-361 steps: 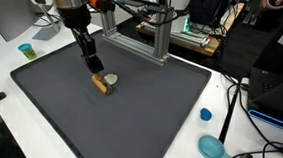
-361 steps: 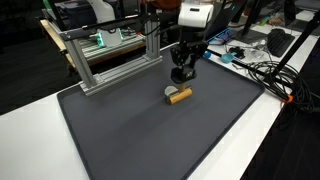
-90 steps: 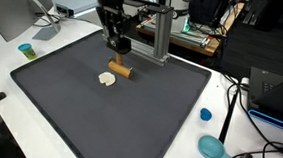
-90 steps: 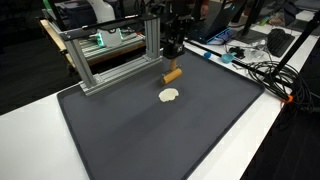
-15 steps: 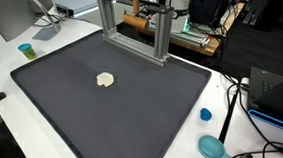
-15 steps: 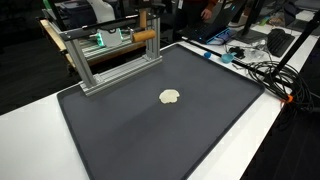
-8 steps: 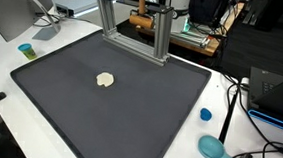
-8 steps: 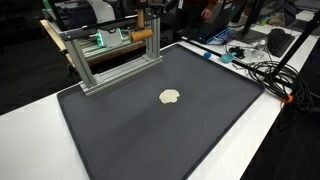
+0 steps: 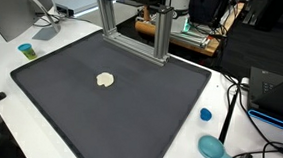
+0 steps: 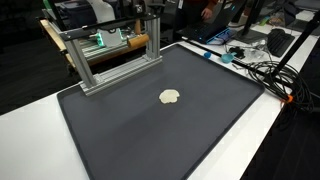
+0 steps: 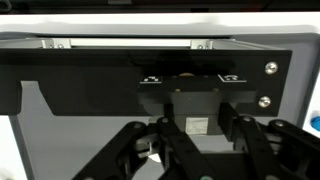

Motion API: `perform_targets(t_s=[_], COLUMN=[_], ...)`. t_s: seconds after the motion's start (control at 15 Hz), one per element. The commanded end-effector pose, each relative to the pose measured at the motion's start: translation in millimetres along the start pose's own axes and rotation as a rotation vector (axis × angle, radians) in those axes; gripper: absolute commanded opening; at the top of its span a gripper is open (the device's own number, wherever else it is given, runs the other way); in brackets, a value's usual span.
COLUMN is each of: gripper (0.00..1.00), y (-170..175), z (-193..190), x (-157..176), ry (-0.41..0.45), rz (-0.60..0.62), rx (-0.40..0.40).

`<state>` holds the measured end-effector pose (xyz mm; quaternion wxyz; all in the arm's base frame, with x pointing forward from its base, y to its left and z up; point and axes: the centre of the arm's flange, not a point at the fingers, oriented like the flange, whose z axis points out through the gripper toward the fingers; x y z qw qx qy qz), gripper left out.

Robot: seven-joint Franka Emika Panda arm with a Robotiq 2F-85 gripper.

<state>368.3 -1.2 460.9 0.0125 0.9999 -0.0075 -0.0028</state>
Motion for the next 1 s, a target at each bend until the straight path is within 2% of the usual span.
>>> perform_targets(t_s=[0.0, 0.07, 0.13, 0.33, 0.47, 0.53, 0.8, 0.87, 0.93], gripper=[0.61, 0.72, 0.77, 1.00, 1.00, 1.00, 1.00, 1.00, 1.00], y=[-0.2, 0.2, 1.6, 7.1, 16.1, 19.1, 22.6, 21.4, 22.0], z=[5.2, 4.1, -1.5, -24.7, -49.9, -63.7, -103.3, -91.1, -98.8], x=[-10.0, -11.2, -11.7, -8.7, -2.2, 3.4, 39.3, 15.6, 20.5], ry=[0.002, -0.013, -0.017, 0.011, 0.071, 0.124, 0.234, 0.205, 0.226], rz=[-0.010, -0.011, -0.011, -0.019, -0.001, 0.015, 0.002, 0.030, 0.026], rx=[0.043, 0.048, 0.057, 0.097, 0.121, 0.172, 0.346, 0.258, 0.287])
